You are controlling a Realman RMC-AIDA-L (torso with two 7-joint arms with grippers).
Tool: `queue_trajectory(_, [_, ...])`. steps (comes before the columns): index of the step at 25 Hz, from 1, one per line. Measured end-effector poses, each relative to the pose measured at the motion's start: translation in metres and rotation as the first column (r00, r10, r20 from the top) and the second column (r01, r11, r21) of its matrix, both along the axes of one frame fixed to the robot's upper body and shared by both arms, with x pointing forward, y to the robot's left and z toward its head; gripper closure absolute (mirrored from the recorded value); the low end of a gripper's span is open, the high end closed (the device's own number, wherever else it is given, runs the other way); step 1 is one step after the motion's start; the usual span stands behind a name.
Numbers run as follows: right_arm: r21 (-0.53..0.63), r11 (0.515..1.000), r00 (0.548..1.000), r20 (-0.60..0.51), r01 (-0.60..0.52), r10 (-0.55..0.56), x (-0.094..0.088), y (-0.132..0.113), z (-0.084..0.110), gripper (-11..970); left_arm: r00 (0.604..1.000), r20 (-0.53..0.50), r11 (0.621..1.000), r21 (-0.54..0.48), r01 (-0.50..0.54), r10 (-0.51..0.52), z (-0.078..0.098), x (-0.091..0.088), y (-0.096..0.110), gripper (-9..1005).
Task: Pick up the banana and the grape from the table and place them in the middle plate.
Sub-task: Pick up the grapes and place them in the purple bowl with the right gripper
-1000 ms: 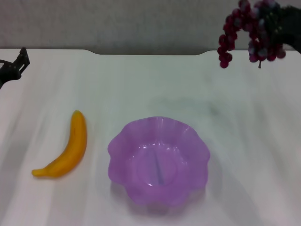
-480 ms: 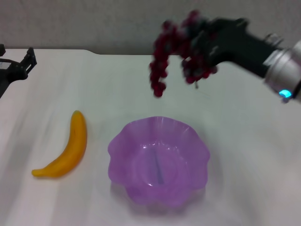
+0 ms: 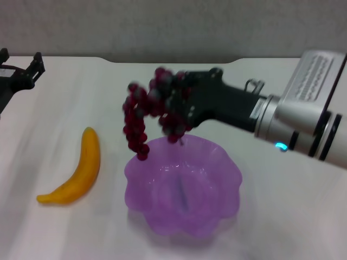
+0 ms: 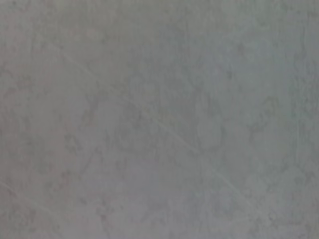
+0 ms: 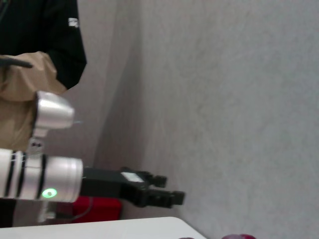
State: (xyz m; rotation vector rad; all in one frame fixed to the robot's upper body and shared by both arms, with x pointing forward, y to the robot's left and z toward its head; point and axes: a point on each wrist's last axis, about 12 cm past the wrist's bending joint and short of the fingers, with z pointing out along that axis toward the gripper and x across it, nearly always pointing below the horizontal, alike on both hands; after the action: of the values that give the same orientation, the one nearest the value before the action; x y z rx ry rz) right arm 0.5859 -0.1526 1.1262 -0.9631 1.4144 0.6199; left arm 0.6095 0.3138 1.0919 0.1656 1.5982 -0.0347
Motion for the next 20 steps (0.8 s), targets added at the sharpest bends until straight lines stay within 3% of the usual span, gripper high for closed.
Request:
queue_trajectory(10, [0.025, 0.999, 0.998, -0.045, -0.035, 0.037, -0.022, 0.007, -0.021, 794, 1.0, -0.009, 1.0, 0.001, -0.006, 0.006, -0.002, 0.0, 0.001, 214])
queue_trajectory(20, [0.037, 0.999, 0.999, -0.041, 0.028, -0.026, -0.031, -0.005, -0.035, 793, 1.0, -0.011, 1.0, -0.001, -0.01, 0.01, -0.003, -0.001, 0.002, 214])
